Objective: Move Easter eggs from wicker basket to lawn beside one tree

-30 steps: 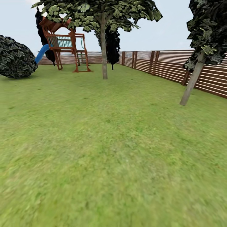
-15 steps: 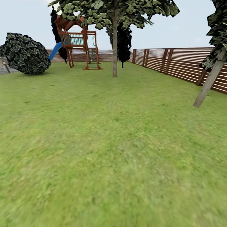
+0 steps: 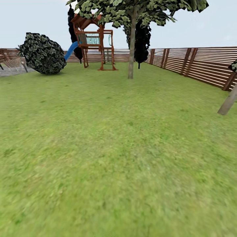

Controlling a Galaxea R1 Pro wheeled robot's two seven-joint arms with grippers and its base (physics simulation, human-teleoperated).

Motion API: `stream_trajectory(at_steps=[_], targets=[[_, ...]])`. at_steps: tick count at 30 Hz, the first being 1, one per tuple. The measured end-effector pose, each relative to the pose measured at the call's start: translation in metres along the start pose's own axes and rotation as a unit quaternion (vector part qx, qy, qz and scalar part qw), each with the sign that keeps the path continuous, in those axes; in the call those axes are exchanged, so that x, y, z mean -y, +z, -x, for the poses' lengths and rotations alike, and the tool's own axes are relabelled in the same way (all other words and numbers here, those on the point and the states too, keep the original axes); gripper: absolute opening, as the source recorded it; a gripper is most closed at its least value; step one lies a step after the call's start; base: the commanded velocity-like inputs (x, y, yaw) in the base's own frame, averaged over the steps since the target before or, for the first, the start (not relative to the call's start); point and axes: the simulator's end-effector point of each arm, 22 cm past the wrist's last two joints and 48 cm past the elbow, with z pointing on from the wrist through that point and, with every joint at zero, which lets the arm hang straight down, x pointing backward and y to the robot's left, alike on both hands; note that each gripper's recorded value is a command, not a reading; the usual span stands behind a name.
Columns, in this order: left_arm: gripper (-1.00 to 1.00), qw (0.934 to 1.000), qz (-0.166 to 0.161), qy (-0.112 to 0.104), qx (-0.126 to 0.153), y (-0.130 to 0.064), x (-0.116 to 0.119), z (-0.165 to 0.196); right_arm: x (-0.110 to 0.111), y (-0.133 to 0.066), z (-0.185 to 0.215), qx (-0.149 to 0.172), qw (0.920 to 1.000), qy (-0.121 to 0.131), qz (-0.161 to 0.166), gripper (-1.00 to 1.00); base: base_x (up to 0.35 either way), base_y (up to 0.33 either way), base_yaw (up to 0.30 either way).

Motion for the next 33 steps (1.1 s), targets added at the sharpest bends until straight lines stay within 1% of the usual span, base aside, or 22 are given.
stream_trajectory(at_steps=[33], targets=[[1.0,0.9998,0.0,0.0,-0.018,0.0,0.0,-0.014,0.0,0.0,-0.014,-0.018,0.9998,0.0,0.0,1.0,0.0,0.0,0.212]])
